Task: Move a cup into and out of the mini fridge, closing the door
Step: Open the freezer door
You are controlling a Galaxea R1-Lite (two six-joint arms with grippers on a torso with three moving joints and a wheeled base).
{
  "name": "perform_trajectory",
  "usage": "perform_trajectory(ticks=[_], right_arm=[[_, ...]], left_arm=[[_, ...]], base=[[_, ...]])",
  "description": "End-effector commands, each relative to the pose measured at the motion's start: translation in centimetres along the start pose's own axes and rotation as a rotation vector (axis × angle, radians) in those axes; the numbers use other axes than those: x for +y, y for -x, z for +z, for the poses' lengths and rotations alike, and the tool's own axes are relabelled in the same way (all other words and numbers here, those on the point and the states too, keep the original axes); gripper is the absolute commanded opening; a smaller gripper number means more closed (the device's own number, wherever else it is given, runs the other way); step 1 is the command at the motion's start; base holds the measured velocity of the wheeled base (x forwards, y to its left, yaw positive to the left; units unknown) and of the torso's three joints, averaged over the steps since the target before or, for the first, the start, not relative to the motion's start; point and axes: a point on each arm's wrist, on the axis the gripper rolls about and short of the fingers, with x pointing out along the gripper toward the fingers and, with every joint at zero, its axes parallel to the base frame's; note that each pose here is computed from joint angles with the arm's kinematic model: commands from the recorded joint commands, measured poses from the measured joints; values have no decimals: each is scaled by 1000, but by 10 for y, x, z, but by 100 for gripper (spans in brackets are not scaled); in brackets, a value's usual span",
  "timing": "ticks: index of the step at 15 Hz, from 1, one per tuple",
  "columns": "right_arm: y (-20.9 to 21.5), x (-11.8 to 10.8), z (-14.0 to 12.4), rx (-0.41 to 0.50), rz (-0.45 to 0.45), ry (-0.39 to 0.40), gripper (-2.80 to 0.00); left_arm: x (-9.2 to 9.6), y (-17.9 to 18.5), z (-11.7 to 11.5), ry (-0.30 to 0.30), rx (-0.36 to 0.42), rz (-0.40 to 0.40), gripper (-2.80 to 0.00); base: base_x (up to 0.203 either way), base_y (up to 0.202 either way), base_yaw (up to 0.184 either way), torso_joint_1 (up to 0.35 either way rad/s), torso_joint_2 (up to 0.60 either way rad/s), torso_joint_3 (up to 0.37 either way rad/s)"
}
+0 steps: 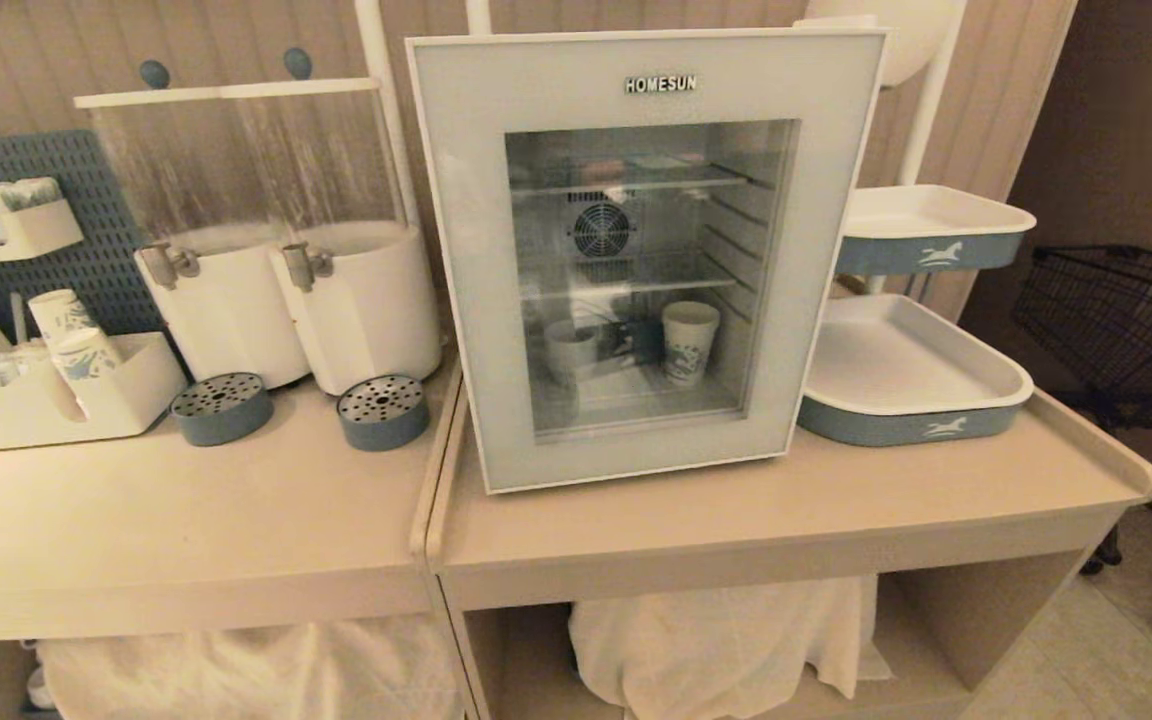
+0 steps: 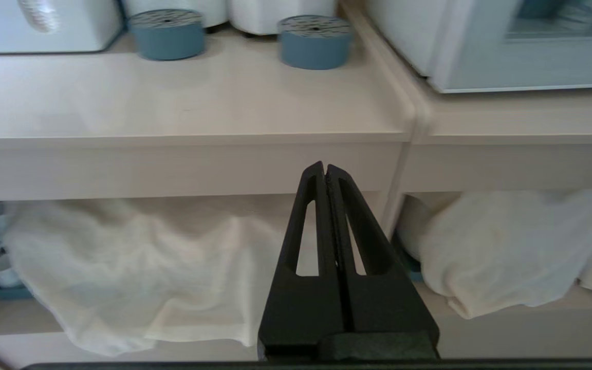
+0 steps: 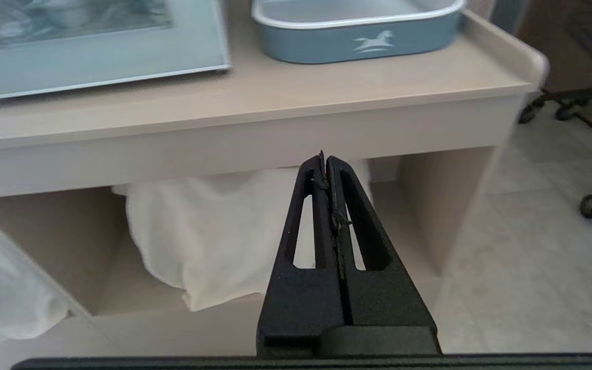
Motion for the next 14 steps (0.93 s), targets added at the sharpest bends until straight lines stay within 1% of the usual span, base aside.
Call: perform_trajectory(ticks=[1, 4, 7, 8, 9, 10, 11, 12, 13, 14], right_arm=[[0, 0, 0, 1, 1, 0, -280], [0, 0, 0, 1, 1, 0, -280], [0, 0, 0, 1, -1, 0, -280], [0, 0, 0, 1, 1, 0, -280], [0, 0, 0, 1, -1, 0, -280], [0, 0, 0, 1, 1, 0, -280], [0, 0, 0, 1, -1, 0, -280], [0, 0, 0, 1, -1, 0, -280], [0, 0, 0, 1, -1, 0, -280], [0, 0, 0, 1, -1, 0, -280]], left_arm=[[0, 0, 0, 1, -1, 0, -280], [0, 0, 0, 1, -1, 0, -280], [0, 0, 1, -11, -4, 3, -280], [0, 0, 2, -27, -14, 6, -280], [0, 2, 9, -62, -44, 11, -280], [0, 7, 22, -73, -76, 25, -280], [-1, 15, 41, -78, -119, 35, -280], [-2, 27, 66, -81, -164, 39, -280], [-3, 42, 96, -81, -210, 39, -280], [-4, 55, 124, -80, -240, 39, -280]], base=[[0, -90, -9, 1, 2, 1], [0, 0, 0, 0, 0, 0], [0, 0, 0, 0, 0, 0], [0, 0, 0, 0, 0, 0], [0, 0, 0, 0, 0, 0], [0, 0, 0, 0, 0, 0], [0, 0, 0, 0, 0, 0], [0, 0, 0, 0, 0, 0], [0, 0, 0, 0, 0, 0], [0, 0, 0, 0, 0, 0]])
